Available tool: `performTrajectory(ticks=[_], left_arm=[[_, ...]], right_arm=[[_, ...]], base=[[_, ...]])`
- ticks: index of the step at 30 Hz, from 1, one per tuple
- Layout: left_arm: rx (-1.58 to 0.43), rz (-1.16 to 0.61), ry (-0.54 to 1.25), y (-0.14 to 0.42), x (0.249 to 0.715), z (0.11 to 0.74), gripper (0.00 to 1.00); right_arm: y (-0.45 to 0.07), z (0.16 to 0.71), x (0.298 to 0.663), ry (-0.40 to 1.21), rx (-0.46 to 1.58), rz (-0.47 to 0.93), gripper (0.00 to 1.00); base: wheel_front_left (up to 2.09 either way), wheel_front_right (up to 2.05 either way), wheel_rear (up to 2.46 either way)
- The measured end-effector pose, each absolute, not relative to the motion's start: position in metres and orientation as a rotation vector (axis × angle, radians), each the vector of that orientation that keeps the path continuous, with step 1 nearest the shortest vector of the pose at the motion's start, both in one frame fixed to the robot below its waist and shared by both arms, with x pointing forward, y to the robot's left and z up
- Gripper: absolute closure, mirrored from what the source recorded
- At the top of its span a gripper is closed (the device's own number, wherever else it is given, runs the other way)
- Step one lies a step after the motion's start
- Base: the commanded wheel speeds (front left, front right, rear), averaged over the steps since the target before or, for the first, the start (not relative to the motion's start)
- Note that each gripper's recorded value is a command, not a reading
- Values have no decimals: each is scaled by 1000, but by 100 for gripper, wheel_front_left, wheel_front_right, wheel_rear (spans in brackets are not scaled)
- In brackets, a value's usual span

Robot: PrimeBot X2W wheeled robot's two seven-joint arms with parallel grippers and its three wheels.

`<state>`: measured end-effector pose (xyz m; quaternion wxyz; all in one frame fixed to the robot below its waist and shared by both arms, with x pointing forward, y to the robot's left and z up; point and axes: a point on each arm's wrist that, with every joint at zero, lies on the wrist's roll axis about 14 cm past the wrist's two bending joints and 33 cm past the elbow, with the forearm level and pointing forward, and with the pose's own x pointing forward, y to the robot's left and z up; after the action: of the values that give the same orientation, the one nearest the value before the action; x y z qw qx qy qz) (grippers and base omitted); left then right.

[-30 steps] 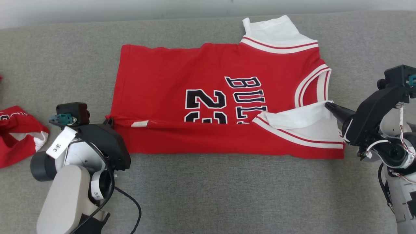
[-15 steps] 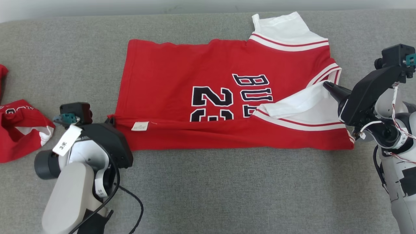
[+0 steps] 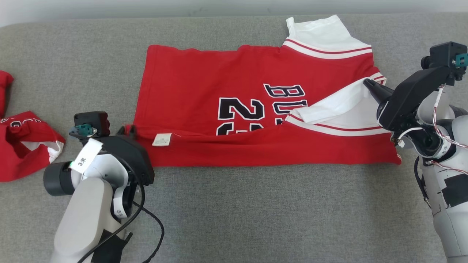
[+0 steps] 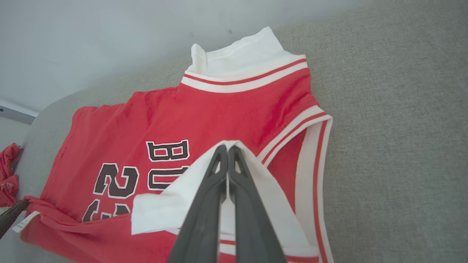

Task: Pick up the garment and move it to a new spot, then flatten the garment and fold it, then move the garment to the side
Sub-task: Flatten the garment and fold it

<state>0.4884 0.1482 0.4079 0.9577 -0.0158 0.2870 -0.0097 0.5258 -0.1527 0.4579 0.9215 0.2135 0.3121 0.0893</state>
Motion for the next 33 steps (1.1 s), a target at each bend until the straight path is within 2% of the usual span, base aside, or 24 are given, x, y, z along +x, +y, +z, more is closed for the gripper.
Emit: performTrajectory(ticks=[5, 6, 7, 8, 12, 23, 27, 33], left_arm=[[-19, -17, 553, 149, 491, 413, 0], [-14, -17, 548, 149, 492, 414, 0], [-10, -16, 536, 150, 492, 416, 0], [-7, -15, 527, 150, 492, 417, 0], [-4, -3, 489, 155, 493, 425, 0], [17, 5, 375, 158, 496, 442, 0], [34, -12, 296, 154, 494, 455, 0], [68, -22, 251, 155, 469, 449, 0]], right_arm=[[-150, 457, 528, 628, 439, 189, 100], [-149, 456, 528, 626, 440, 191, 85], [-150, 455, 528, 623, 442, 189, 33], [-150, 455, 528, 616, 440, 187, 1], [-147, 462, 533, 575, 439, 190, 0], [-151, 521, 565, 275, 409, 181, 0], [-155, 531, 559, 197, 369, 184, 0], [-162, 520, 526, 147, 304, 170, 0]], base=[[0, 0, 0], [0, 0, 0], [0, 0, 0], [0, 0, 0], [0, 0, 0], [0, 0, 0], [0, 0, 0], [0, 0, 0]])
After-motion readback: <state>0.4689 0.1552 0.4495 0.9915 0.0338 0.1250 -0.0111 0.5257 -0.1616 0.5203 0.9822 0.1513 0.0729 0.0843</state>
